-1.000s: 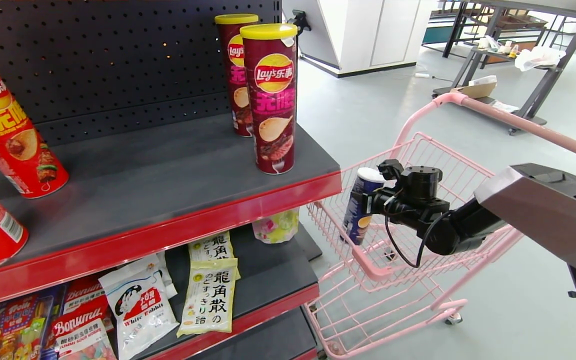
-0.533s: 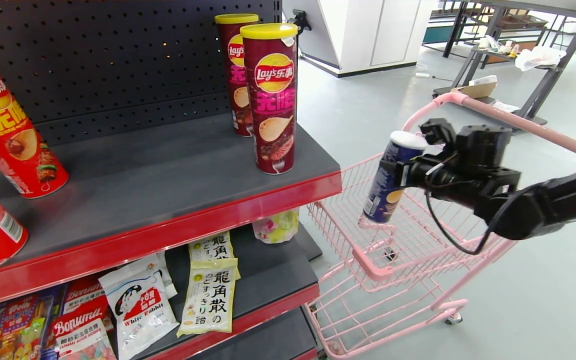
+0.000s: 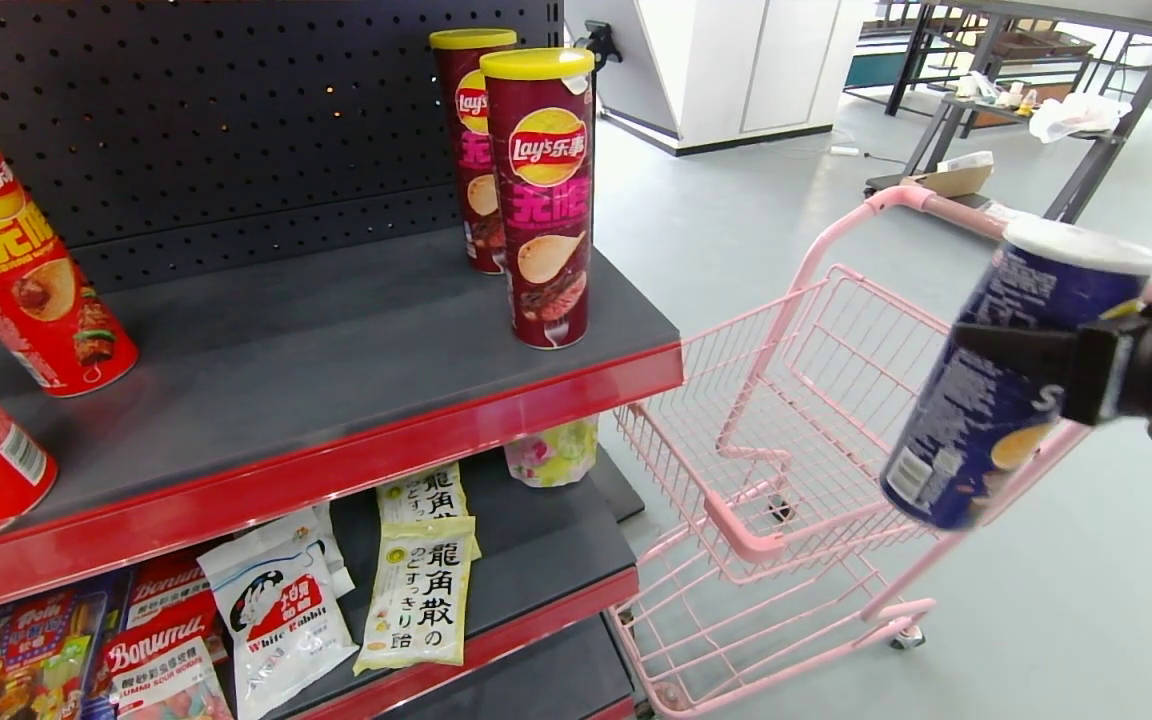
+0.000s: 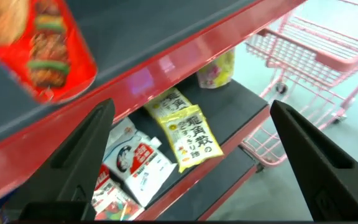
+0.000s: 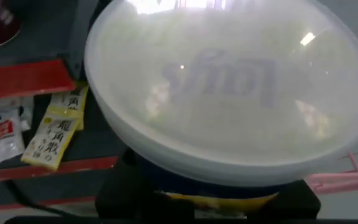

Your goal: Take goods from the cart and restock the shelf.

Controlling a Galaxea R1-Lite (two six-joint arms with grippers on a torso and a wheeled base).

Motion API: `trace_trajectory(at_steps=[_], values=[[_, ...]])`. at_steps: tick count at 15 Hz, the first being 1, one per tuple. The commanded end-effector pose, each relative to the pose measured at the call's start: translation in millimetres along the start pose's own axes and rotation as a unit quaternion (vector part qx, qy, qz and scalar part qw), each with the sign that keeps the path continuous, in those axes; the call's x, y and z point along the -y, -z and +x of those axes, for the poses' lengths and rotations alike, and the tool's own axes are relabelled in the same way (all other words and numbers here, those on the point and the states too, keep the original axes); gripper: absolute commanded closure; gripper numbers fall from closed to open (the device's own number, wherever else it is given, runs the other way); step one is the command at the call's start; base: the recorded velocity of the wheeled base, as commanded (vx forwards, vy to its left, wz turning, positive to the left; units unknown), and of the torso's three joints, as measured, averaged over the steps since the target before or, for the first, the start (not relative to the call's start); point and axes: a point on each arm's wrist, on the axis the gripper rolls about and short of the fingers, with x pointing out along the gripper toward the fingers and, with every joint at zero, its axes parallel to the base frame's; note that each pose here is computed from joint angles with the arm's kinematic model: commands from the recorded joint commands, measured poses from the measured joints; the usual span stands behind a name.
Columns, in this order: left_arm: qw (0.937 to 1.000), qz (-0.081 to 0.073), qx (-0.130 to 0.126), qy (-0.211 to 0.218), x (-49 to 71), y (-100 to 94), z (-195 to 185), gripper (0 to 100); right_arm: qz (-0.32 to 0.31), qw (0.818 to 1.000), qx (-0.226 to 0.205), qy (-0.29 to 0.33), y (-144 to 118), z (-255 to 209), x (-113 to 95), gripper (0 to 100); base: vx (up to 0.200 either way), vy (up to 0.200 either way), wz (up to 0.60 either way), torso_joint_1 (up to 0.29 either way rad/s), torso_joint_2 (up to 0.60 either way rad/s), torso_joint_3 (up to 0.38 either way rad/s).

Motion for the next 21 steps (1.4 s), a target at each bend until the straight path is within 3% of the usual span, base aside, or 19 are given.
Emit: trace_trajectory(at_steps=[1,3,5,12,21], values=[[0.9997,0.004,-0.017,0.015,-1.3,-7.5,11.3,0,-0.024,0.995,0.019,-0.092,17.3,-74.8,-25.1,100,0.0,0.0,0.0,0.0,0.0,0.0],[0.9993,0.029,-0.019,0.015,-1.2,-5.8,11.8,0,-0.027,0.995,0.012,-0.093,18.5,-71.3,-26.8,100,0.0,0.0,0.0,0.0,0.0,0.0],[0.9993,0.03,-0.019,0.014,-1.2,-6.3,11.6,0,-0.028,0.995,0.011,-0.092,16.1,-68.0,-27.2,100,0.0,0.0,0.0,0.0,0.0,0.0],[0.9992,0.034,-0.019,0.011,-1.1,-4.7,10.3,0,-0.029,0.995,-0.015,-0.091,30.6,-66.7,-26.7,100,-0.2,0.0,0.0,0.001,0.0,0.002],[0.9991,0.036,-0.018,0.011,-0.9,-4.0,9.9,0,-0.035,0.996,-0.023,-0.083,36.2,-64.0,-25.1,100,0.0,0.0,0.0,0.0,0.0,0.0]])
